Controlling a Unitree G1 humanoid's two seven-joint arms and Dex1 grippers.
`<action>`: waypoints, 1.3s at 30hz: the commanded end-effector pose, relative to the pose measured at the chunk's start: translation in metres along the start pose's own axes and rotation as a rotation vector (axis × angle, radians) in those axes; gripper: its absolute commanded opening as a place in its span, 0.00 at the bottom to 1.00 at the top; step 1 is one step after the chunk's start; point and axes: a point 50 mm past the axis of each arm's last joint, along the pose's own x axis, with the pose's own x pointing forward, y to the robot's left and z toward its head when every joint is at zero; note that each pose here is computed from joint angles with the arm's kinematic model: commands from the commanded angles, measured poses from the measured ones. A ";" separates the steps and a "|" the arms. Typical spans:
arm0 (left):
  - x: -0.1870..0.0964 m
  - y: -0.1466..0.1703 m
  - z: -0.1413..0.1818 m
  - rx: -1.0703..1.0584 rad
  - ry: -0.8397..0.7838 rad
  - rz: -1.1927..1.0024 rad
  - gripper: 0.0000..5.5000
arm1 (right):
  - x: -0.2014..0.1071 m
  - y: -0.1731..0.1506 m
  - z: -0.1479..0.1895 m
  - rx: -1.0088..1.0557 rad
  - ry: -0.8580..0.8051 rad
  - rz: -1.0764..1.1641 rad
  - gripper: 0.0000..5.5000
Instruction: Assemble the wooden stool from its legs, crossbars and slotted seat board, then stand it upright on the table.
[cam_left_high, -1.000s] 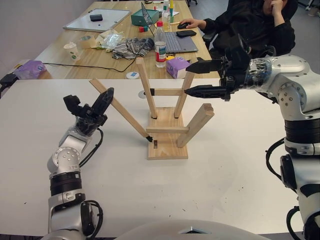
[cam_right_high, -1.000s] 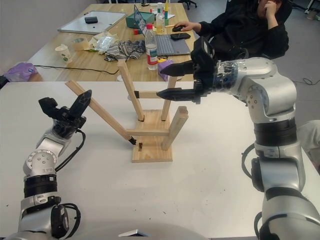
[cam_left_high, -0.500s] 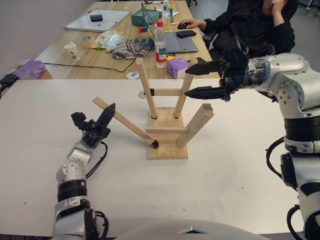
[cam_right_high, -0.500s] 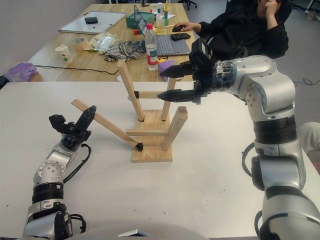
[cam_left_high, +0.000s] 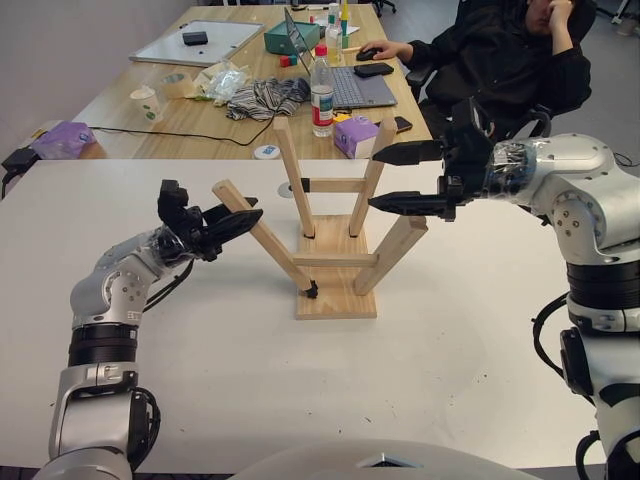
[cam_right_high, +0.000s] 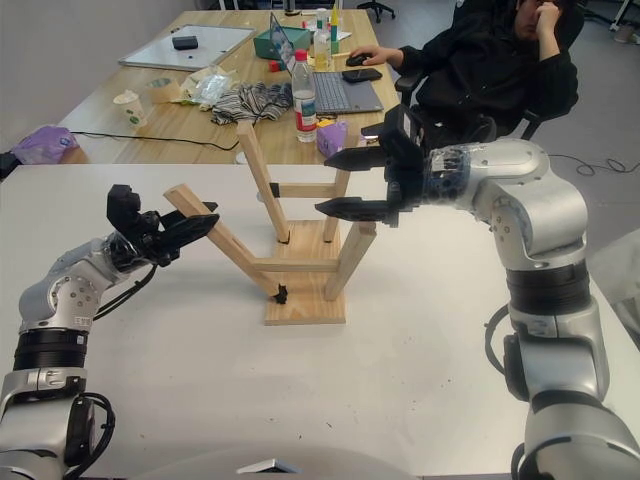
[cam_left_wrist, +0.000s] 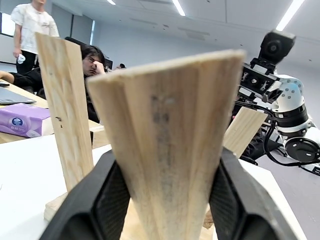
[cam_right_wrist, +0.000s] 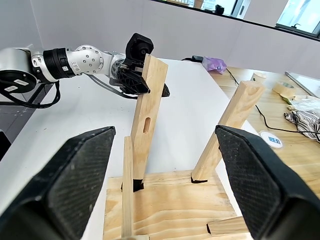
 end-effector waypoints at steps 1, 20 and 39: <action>-0.006 0.006 -0.013 0.054 0.183 0.056 0.37 | -0.003 0.003 0.003 -0.012 -0.003 -0.001 0.67; 0.012 -0.003 -0.003 0.239 0.322 0.001 0.37 | -0.006 -0.016 0.019 -0.002 -0.128 -0.169 0.67; 0.043 -0.012 0.024 0.279 0.526 0.031 0.37 | -0.054 -0.070 -0.080 0.133 0.042 -1.000 0.35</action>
